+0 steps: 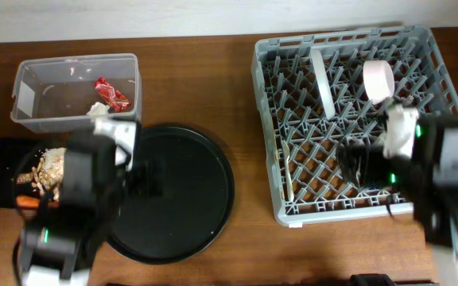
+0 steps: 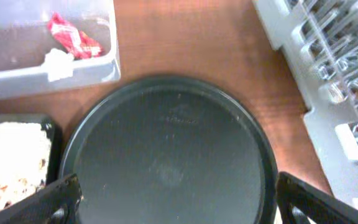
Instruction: Sort waste into correct bins and load items into the dishwasher rack
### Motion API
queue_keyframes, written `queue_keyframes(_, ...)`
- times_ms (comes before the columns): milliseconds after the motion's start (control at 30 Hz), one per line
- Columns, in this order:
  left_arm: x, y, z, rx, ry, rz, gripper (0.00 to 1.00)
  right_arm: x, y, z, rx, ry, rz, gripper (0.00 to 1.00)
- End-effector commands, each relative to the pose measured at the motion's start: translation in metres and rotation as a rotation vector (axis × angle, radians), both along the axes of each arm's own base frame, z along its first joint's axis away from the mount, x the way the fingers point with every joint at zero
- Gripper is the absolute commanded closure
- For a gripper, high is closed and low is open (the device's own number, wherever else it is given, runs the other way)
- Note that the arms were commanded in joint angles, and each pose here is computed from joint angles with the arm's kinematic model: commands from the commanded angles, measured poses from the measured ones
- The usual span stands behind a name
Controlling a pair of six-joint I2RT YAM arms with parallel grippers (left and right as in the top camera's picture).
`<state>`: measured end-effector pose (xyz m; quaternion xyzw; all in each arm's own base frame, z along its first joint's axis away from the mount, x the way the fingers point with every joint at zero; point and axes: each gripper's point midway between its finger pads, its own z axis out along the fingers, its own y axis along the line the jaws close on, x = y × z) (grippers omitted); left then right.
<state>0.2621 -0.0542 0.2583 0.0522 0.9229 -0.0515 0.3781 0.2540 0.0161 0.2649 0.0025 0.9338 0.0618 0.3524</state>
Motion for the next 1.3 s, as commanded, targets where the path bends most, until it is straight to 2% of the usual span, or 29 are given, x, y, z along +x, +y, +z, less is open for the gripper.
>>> queue_keyframes(0, -0.023, 0.006, -0.02, -0.007, -0.034, 0.01, 0.01, -0.024, -0.014, -0.025, -0.055, 0.0, -0.067, 0.01)
queue_keyframes(133, -0.035, 0.009, -0.026, -0.013, -0.063, 0.01, 0.01, -0.041, -0.014, -0.031, -0.055, -0.001, -0.066, 0.01)
queue_keyframes(567, -0.035, 0.009, -0.027, -0.011, -0.056, 0.01, 0.01, -0.032, -0.014, -0.048, -0.055, 0.083, -0.064, 0.01)
queue_keyframes(700, -0.035, 0.009, -0.027, -0.011, -0.056, 0.01, 0.01, -0.034, -0.017, -0.041, -0.075, 0.046, -0.07, 0.01)
queue_keyframes(800, -0.035, 0.009, -0.027, -0.011, -0.056, 0.01, 0.01, -0.036, -0.018, -0.022, -0.078, -0.077, -0.078, 0.01)
queue_keyframes(900, -0.035, 0.009, -0.027, -0.011, -0.056, 0.01, 0.01, -0.034, -0.016, -0.003, -0.069, -0.282, -0.08, 0.01)
queue_keyframes(1267, -0.035, 0.009, -0.027, -0.011, -0.056, 0.01, 0.01, -0.029, 0.013, -0.018, -0.002, -0.795, 0.037, 0.01)
